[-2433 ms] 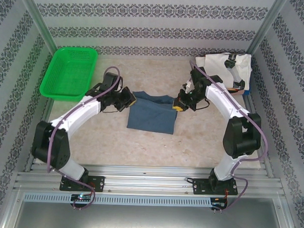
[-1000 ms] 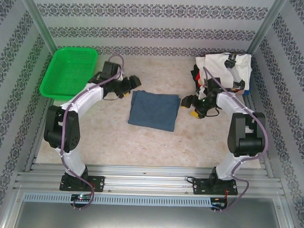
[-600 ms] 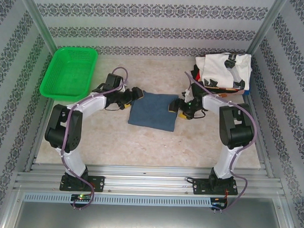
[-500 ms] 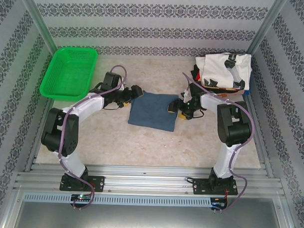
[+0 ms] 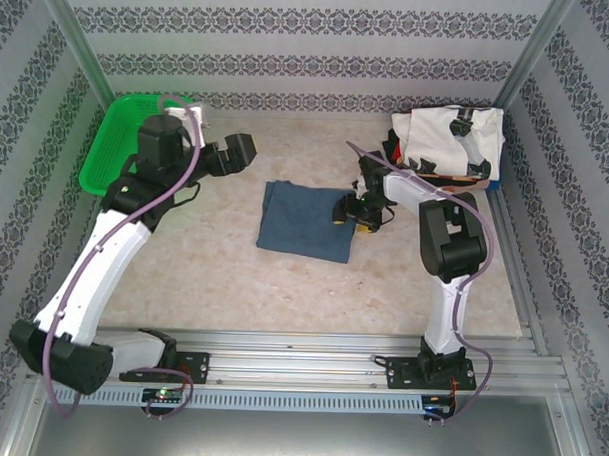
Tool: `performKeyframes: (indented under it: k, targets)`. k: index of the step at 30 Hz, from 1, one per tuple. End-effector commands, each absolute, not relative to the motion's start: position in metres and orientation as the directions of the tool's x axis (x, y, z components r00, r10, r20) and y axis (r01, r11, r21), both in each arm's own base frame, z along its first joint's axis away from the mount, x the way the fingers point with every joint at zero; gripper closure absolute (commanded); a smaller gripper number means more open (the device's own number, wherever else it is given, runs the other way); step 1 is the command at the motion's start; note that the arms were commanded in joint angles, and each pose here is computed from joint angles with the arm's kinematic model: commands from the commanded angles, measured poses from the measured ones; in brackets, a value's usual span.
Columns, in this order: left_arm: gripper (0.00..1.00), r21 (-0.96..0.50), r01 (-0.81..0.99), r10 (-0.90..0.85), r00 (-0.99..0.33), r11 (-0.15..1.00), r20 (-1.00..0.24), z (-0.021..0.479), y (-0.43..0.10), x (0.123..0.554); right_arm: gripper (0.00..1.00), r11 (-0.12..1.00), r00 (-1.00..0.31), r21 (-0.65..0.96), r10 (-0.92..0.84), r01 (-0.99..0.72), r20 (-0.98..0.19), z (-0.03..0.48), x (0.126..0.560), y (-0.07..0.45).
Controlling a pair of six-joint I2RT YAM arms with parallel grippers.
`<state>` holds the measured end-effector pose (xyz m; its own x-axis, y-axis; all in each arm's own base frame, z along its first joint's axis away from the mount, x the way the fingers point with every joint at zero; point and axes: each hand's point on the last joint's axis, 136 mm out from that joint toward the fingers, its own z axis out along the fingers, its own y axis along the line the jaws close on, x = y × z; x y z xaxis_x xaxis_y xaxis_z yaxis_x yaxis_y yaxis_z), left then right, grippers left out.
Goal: Fold and stack the t-shirts
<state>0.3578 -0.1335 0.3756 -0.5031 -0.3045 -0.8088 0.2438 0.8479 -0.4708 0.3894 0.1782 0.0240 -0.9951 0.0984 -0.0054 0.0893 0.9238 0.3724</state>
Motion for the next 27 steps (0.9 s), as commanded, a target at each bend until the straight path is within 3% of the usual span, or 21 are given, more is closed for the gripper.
performKeyframes:
  k: [1, 10, 14, 20, 27]
  targets:
    - [0.00, -0.385, 0.177, -0.257, -0.493, 0.906, -0.831, 0.376, -0.108, 0.336, 0.31, 0.921, -0.999, 0.388, -0.022, -0.040, -0.050, -0.001, 0.402, 0.225]
    - [0.00, -0.339, 0.127, -0.247, -0.459, 0.932, -0.853, 0.386, -0.084, 0.298, 0.51, 0.936, -0.995, 0.337, -0.089, -0.099, -0.044, 0.000, 0.411, 0.256]
    - [0.00, -0.326, 0.109, -0.245, -0.452, 0.939, -0.858, 0.383, -0.077, 0.288, 0.70, 0.945, -0.995, 0.311, -0.097, -0.102, -0.033, -0.001, 0.414, 0.259]
    - [0.00, -0.312, 0.081, -0.242, -0.461, 0.947, -0.854, 0.370, -0.069, 0.277, 0.98, 0.961, -0.982, 0.214, -0.150, -0.172, -0.118, 0.024, 0.430, 0.245]
    - [0.00, -0.307, 0.049, -0.251, -0.465, 0.950, -0.849, 0.353, -0.063, 0.274, 1.00, 0.963, -0.926, -0.011, -0.261, -0.268, -0.274, 0.079, 0.467, 0.211]
